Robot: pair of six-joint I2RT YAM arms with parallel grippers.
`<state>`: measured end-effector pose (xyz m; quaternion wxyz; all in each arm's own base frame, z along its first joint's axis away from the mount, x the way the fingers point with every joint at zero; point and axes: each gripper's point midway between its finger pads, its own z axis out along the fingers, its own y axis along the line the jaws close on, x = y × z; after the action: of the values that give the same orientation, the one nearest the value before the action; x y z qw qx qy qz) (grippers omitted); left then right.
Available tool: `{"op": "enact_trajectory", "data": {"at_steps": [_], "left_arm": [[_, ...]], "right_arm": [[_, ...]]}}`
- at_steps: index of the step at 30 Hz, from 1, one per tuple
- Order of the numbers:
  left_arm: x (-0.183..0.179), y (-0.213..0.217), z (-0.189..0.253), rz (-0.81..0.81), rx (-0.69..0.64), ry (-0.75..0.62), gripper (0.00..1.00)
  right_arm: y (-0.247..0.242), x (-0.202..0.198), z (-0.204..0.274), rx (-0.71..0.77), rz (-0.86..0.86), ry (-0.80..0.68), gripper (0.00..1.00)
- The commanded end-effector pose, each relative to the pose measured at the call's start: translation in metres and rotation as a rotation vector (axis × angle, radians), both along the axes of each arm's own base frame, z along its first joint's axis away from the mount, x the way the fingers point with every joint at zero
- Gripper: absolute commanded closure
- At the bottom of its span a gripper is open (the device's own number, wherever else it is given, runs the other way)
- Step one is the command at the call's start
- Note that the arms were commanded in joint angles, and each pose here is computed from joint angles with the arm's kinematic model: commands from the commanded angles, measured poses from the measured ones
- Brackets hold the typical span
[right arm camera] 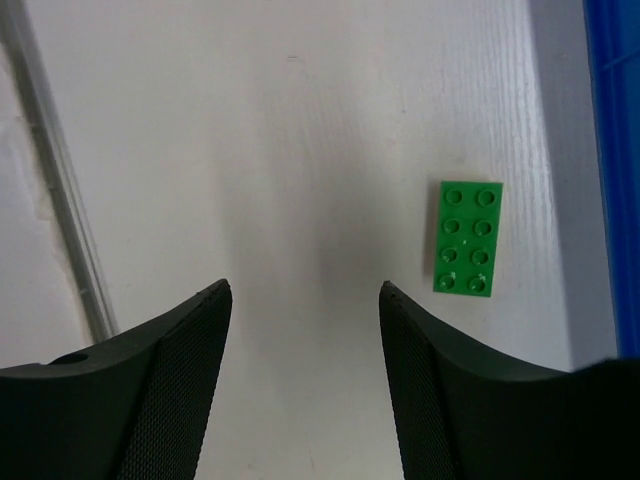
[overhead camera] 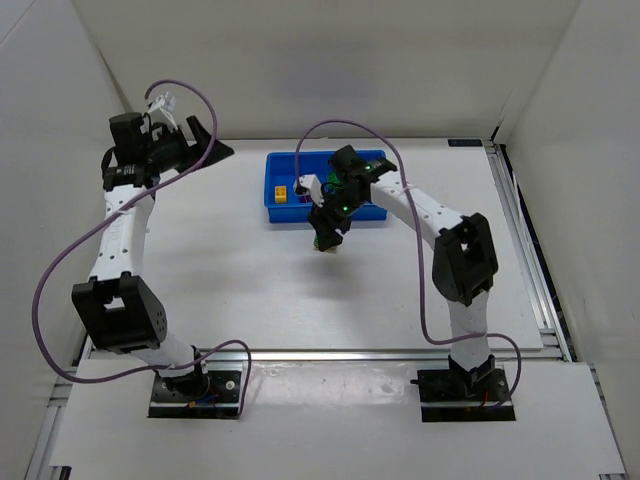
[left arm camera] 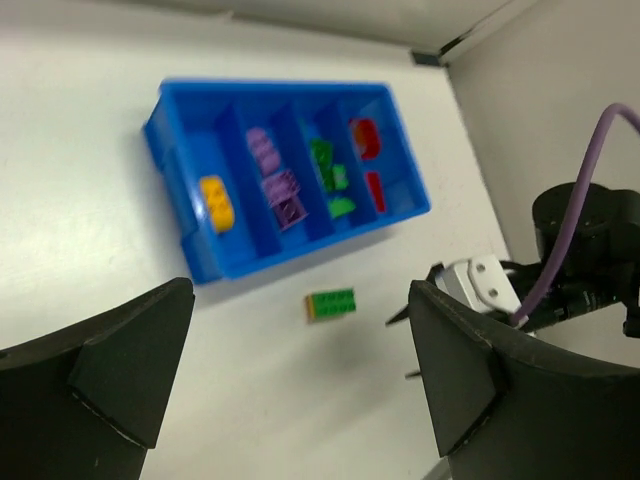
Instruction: Sort the legos into containers by color
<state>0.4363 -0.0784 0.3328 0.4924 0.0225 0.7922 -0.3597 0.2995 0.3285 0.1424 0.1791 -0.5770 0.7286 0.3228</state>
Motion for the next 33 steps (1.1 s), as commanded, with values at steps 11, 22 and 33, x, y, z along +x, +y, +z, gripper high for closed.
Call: {"op": "enact_trajectory", "data": {"at_steps": [11, 22, 33], "left_arm": [[-0.043, 0.009, -0.011, -0.028, 0.126, -0.021, 0.01], [-0.032, 0.008, -0.024, -0.039, 0.106, 0.024, 0.01], [-0.022, 0.009, -0.028, -0.041, 0.083, 0.048, 0.01]], "right_arm": [[0.011, 0.045, -0.051, -0.26, -0.142, -0.17, 0.4], [0.004, 0.059, -0.07, -0.313, -0.159, -0.217, 0.4], [0.004, 0.059, -0.083, -0.31, -0.115, -0.201, 0.39]]}}
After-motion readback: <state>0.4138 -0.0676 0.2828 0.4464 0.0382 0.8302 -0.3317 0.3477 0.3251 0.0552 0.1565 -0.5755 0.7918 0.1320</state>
